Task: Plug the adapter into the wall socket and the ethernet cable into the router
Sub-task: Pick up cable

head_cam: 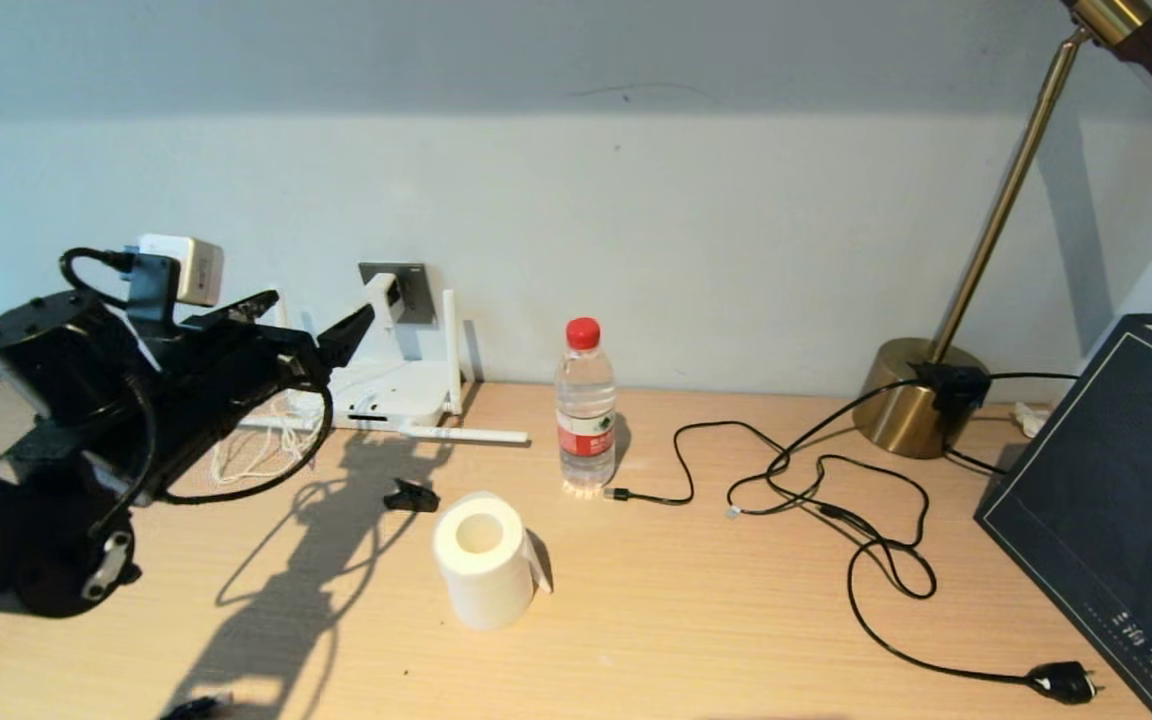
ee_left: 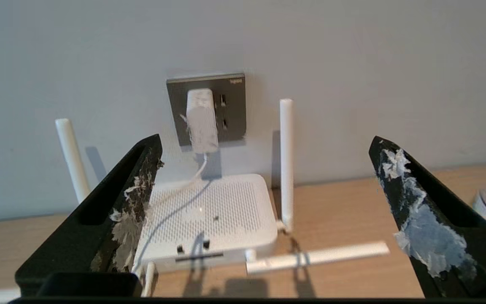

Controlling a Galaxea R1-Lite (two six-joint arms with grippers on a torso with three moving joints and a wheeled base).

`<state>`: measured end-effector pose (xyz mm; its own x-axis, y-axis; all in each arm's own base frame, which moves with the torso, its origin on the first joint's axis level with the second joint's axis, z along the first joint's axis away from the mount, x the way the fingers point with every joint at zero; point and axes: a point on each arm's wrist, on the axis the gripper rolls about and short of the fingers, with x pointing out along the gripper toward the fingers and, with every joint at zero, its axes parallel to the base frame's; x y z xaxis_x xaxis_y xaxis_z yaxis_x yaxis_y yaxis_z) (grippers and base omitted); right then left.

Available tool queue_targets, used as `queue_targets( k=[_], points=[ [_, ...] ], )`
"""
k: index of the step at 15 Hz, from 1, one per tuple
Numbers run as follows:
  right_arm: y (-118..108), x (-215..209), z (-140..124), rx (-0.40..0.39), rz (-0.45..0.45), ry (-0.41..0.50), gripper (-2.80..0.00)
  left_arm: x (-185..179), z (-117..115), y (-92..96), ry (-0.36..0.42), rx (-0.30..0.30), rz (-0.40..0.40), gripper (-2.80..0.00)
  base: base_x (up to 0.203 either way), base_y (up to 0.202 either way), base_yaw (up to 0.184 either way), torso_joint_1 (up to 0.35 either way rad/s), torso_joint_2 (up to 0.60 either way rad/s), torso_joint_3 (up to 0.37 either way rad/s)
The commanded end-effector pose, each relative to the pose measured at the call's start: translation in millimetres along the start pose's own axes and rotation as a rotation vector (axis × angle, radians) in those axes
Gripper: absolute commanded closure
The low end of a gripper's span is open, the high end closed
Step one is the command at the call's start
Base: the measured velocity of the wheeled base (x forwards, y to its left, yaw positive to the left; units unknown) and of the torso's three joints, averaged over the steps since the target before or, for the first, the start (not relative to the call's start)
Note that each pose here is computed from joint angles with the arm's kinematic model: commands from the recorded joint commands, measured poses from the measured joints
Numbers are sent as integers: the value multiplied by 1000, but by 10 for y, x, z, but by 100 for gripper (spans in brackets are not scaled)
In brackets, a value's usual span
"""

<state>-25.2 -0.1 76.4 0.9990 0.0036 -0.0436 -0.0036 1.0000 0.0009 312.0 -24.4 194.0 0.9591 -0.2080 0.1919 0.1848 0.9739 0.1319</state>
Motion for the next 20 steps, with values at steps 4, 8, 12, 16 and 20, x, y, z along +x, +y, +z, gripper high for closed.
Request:
queue_targets(
  k=[4,8,12,16,20],
  points=[
    [0,0,0,1,2,1,0,-272,28,-44,22,-16,-19,-280,0,0,0,0,0,0],
    [0,0,0,1,1,1,0,-672,139,-103,10,-30,-39,-280,0,0,0,0,0,0],
    [-1,2,-4,2,-2,2,0,-1090,100,-163,58,-38,-43,-280,0,0,0,0,0,0],
    [0,0,0,1,-4,0,0,-1309,184,-134,66,-37,-24,-280,0,0,0,0,0,0],
    [0,1,0,1,-4,1,0,-1560,244,-150,152,-64,-23,-280,0,0,0,0,0,0]
  ],
)
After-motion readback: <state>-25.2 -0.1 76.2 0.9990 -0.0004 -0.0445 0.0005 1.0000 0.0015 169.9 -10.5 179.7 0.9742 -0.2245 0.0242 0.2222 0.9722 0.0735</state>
